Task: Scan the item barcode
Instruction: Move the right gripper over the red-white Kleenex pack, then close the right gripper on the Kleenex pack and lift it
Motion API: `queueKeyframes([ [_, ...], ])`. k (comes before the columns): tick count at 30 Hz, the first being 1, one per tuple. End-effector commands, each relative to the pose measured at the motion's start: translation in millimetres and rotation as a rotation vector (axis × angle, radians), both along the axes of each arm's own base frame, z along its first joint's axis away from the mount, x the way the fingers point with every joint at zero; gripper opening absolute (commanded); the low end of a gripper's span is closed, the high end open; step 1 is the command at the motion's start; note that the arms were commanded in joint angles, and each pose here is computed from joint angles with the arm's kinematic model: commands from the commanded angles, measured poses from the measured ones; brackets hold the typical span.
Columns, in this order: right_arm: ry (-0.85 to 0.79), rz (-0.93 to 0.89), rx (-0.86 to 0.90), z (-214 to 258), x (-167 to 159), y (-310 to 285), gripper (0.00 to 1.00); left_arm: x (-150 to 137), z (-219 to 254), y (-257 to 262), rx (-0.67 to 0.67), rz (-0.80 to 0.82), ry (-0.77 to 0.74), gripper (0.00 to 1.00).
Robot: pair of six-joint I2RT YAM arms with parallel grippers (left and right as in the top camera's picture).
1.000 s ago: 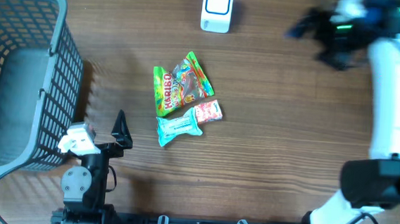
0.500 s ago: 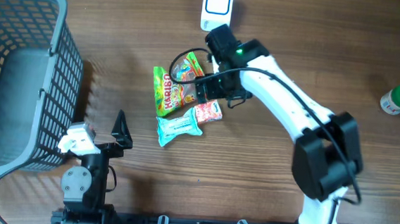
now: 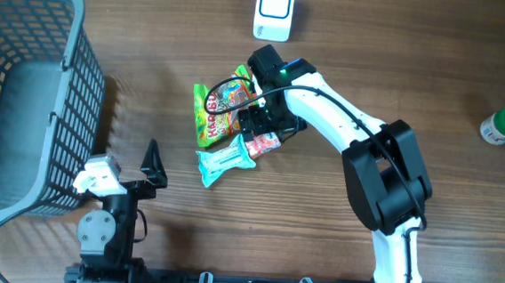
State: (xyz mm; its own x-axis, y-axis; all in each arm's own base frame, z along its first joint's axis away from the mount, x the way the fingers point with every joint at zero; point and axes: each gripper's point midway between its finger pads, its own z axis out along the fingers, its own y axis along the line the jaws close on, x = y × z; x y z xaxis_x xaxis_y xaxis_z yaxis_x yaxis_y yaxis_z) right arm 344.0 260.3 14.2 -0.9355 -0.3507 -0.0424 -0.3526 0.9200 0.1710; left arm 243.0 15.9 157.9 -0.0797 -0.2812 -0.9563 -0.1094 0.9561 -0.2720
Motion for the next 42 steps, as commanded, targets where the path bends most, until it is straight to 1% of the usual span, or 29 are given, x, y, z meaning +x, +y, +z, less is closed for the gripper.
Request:
queueKeyframes([
  [1,0.014,0.029,0.007,-4.8,-4.6,4.5,0.94,0.1,-1.1,0.1,0.001,-0.002,-0.003,1.00],
  [2,0.010,0.028,-0.001,-5.1,-3.8,2.9,0.88,0.1,-1.1,0.1,0.001,-0.002,-0.003,1.00],
  [4,0.008,0.026,-0.009,-5.3,-3.7,1.6,0.72,0.1,-1.1,0.1,0.001,-0.002,-0.003,1.00],
  [6,0.013,0.024,-0.010,-5.3,-4.3,0.5,0.62,0.1,-1.1,0.1,0.001,-0.002,-0.003,1.00],
  [9,0.028,0.019,-0.020,-3.5,-6.1,-4.3,0.59,0.1,-1.1,0.1,0.001,-0.002,-0.003,1.00],
  [11,0.044,0.007,-0.030,0.5,-6.3,-10.3,0.52,0.1,-1.1,0.1,0.001,-0.002,-0.003,1.00],
  [13,0.055,-0.007,-0.036,5.5,-4.7,-16.3,0.40,0.1,-1.1,0.1,0.001,-0.002,-0.003,1.00],
  [14,0.057,-0.015,-0.037,8.9,-3.1,-19.3,0.37,0.1,-1.1,0.1,0.001,-0.002,-0.003,1.00],
  [16,0.059,-0.031,-0.038,16.3,0.7,-24.8,0.34,0.1,-1.1,0.1,0.001,-0.002,-0.003,1.00],
  [19,0.057,-0.075,-0.035,30.9,10.8,-35.2,0.33,0.1,-1.1,0.1,0.001,-0.002,-0.003,1.00],
  [20,0.059,-0.106,-0.034,36.1,15.3,-40.5,0.29,0.1,-1.1,0.1,0.001,-0.002,-0.003,1.00],
  [21,0.059,-0.125,-0.034,39.7,18.9,-44.9,0.28,0.1,-1.1,0.1,0.001,-0.002,-0.003,1.00],
  [22,0.057,-0.140,-0.031,43.3,23.2,-50.3,0.28,0.1,-1.1,0.1,0.001,-0.002,-0.003,1.00],
  [23,0.057,-0.151,-0.031,45.3,25.9,-54.3,0.31,0.1,-1.1,0.1,0.001,-0.002,-0.003,1.00],
  [24,0.061,-0.163,-0.033,47.0,27.4,-59.1,0.29,0.1,-1.1,0.1,0.001,-0.002,-0.003,1.00],
  [25,0.067,-0.174,-0.036,48.1,28.4,-64.0,0.22,0.1,-1.1,0.1,0.001,-0.002,-0.003,1.00],
  [26,0.075,-0.189,-0.039,48.3,29.2,-70.0,0.18,0.1,-1.1,0.1,0.001,-0.002,-0.003,1.00],
  [27,0.082,-0.200,-0.040,48.3,29.6,-74.4,0.20,0.1,-1.1,0.1,0.001,-0.002,-0.003,1.00],
  [28,0.093,-0.209,-0.038,48.5,29.3,-78.2,0.42,0.1,-1.1,0.1,0.001,-0.002,-0.003,1.00],
  [29,0.108,-0.208,-0.025,48.8,28.0,-80.0,0.66,0.1,-1.1,0.1,0.001,-0.002,-0.003,1.00],
  [31,0.145,-0.151,0.042,47.8,21.7,-75.4,0.85,0.1,-1.1,0.1,0.001,-0.002,-0.003,1.00],
  [32,0.163,-0.103,0.092,47.1,17.2,-69.7,0.87,0.1,-1.1,0.1,0.001,-0.002,-0.003,1.00],
  [34,0.182,-0.041,0.163,41.9,11.1,-61.9,0.87,0.1,-1.1,0.1,0.001,-0.002,-0.003,1.00],
  [37,0.197,-0.015,0.174,16.5,1.0,-63.3,0.87,0.1,-1.1,0.1,0.001,-0.002,-0.003,1.00],
  [40,0.210,-0.011,0.175,-1.3,-8.0,-65.8,0.83,0.1,-1.1,0.1,0.001,-0.002,-0.003,1.00],
  [42,0.216,0.009,0.216,-8.6,-13.3,-61.0,0.81,0.1,-1.1,0.1,0.001,-0.002,-0.003,1.00],
])
